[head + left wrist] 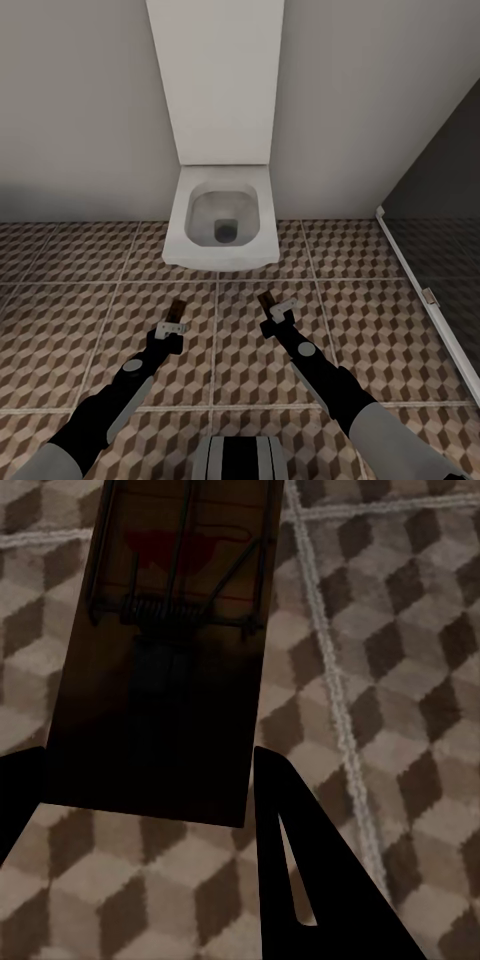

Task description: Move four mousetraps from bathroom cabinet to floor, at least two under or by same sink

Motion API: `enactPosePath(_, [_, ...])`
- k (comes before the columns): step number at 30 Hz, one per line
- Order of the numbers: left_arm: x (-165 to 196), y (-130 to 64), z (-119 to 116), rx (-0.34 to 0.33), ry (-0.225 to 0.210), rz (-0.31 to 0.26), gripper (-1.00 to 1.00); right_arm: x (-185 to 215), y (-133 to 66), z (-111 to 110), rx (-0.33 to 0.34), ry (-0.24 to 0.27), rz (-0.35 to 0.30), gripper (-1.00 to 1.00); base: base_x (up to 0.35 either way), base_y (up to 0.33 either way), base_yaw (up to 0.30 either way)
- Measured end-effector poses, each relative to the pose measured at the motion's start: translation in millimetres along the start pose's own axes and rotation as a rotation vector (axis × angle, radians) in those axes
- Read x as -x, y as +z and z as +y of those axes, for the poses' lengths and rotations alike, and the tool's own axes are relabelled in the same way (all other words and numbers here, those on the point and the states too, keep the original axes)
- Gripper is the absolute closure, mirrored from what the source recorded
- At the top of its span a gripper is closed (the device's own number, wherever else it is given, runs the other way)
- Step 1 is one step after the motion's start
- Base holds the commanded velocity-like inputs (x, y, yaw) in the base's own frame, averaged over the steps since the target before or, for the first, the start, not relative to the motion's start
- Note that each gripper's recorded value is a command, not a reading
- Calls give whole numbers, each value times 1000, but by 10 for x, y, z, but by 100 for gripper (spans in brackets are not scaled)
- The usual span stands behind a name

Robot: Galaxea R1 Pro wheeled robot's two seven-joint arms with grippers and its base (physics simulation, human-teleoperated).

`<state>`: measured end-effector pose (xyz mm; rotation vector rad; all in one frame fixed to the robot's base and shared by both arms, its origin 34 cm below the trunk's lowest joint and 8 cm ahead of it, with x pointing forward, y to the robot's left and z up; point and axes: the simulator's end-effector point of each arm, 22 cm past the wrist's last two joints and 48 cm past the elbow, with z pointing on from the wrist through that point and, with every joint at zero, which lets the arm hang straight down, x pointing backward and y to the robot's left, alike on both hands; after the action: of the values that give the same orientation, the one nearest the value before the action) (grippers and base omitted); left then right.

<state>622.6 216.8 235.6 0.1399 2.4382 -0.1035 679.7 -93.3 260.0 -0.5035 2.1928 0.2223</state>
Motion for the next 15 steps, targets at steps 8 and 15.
enactPosePath(8, [-38, 20, -10, -2, -2, 6, 100, -67, 18, 4, 1, 4, 10, 100, 0, 0, 0])
enactPosePath(15, [-29, 33, -37, -8, -3, 2, 100, -136, 35, 11, 3, 6, 20, 100, 0, 0, 0])
